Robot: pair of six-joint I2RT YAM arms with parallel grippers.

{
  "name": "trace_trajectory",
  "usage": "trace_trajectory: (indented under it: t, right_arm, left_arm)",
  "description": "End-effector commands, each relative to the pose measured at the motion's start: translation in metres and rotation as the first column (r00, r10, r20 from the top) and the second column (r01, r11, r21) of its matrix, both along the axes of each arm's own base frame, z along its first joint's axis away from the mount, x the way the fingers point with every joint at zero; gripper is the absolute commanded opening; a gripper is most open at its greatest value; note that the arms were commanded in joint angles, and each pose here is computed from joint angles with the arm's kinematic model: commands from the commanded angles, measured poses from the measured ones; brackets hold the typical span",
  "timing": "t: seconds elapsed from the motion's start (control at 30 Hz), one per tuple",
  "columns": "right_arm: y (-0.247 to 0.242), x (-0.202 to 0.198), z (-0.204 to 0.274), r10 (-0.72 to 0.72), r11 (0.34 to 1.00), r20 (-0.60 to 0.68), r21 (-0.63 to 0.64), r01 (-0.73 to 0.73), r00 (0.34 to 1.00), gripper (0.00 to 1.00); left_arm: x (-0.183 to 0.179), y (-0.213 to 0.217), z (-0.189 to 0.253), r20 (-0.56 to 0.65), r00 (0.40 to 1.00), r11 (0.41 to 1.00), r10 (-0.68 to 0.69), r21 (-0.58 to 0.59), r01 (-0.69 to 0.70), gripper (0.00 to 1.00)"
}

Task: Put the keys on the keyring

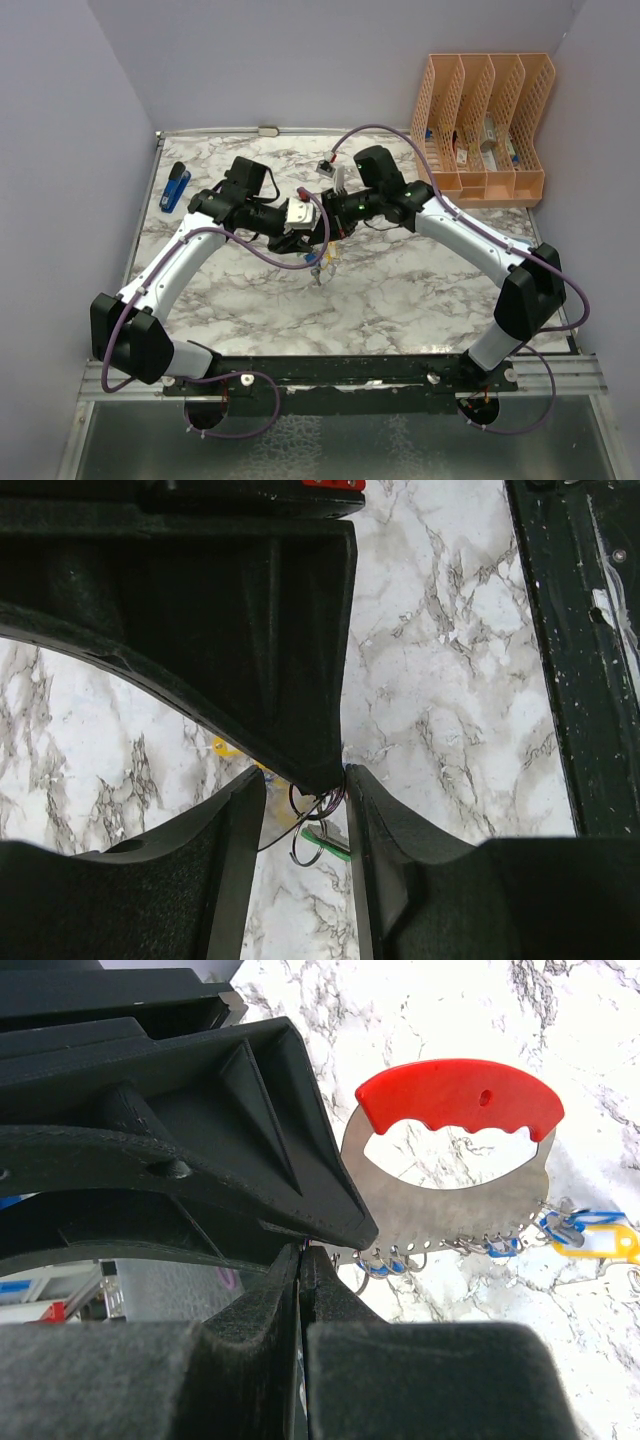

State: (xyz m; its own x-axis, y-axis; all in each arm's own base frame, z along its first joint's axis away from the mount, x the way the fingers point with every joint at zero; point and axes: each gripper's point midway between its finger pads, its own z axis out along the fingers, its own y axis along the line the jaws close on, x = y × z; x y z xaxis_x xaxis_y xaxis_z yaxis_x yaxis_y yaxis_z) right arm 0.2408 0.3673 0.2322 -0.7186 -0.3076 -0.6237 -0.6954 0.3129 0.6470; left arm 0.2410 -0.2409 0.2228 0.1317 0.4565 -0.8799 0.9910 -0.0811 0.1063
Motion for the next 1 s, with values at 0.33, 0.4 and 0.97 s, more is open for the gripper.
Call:
trace_trajectory:
  t: [0.33, 0.4, 0.97]
  right_arm:
    - [-0.002, -0.016, 0.030, 0.041, 0.996, 0.047, 0.073, -0.044, 0.998, 0.01]
    - [-0.003, -0.017, 0.032, 0.040, 0.996, 0.051, 0.076, -0.044, 0.998, 0.01]
    - [-0.004, -0.020, 0.026, 0.052, 0.996, 0.041, 0.074, -0.055, 0.998, 0.01]
  left_arm:
    - [-0.001, 0.011, -0.008, 0.052, 0.999, 0.998, 0.000, 0.067, -0.004, 0.41]
    - [0.001, 0.012, -0.008, 0.058, 0.998, 0.997, 0.003, 0.074, -0.008, 0.40]
    - [0.001, 0.010, 0.000, 0.065, 0.998, 0.998, 0.004, 0.061, -0.008, 0.00]
